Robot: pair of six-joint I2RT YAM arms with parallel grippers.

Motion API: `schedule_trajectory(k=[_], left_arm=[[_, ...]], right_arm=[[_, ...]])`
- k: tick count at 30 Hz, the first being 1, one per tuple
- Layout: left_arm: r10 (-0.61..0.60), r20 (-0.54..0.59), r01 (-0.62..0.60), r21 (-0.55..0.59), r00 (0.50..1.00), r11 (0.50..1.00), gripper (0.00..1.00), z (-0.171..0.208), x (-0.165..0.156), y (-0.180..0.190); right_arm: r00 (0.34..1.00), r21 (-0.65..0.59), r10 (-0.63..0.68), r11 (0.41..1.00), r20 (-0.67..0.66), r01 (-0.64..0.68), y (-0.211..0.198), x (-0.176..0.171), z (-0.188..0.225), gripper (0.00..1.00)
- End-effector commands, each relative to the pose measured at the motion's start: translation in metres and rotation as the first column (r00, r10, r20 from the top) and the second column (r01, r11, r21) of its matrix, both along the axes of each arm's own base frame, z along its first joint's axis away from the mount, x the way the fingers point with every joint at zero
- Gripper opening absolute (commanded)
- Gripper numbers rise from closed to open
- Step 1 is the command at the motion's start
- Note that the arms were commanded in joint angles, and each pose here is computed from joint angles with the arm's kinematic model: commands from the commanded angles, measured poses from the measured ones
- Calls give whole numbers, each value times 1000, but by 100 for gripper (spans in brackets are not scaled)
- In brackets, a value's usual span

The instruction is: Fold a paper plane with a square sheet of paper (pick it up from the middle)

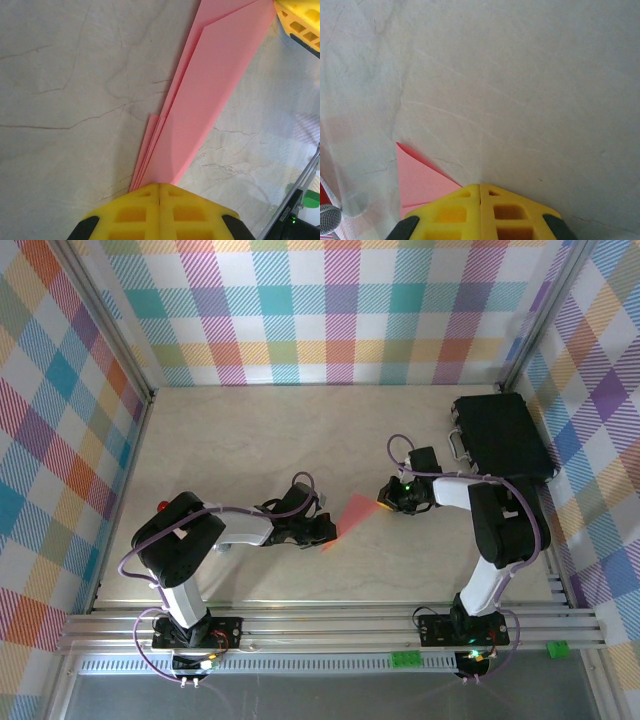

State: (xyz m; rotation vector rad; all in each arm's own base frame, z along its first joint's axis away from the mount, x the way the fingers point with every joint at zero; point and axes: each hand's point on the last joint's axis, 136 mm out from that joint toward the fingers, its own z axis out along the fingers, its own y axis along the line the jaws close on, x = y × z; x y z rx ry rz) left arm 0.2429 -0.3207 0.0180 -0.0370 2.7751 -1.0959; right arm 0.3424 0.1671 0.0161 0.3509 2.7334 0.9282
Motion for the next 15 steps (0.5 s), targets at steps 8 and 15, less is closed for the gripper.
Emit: schedule_trajectory(k=[8,15], left_arm=[[-42,64,41,20,997,999,20,38,3,-4],[5,222,-2,-14,975,1000,48,84,33,8]], right_arm=[[988,-88,-45,994,149,59,-31,4,62,14],[996,-154,-11,988,90,24,-27,-39,99,37]])
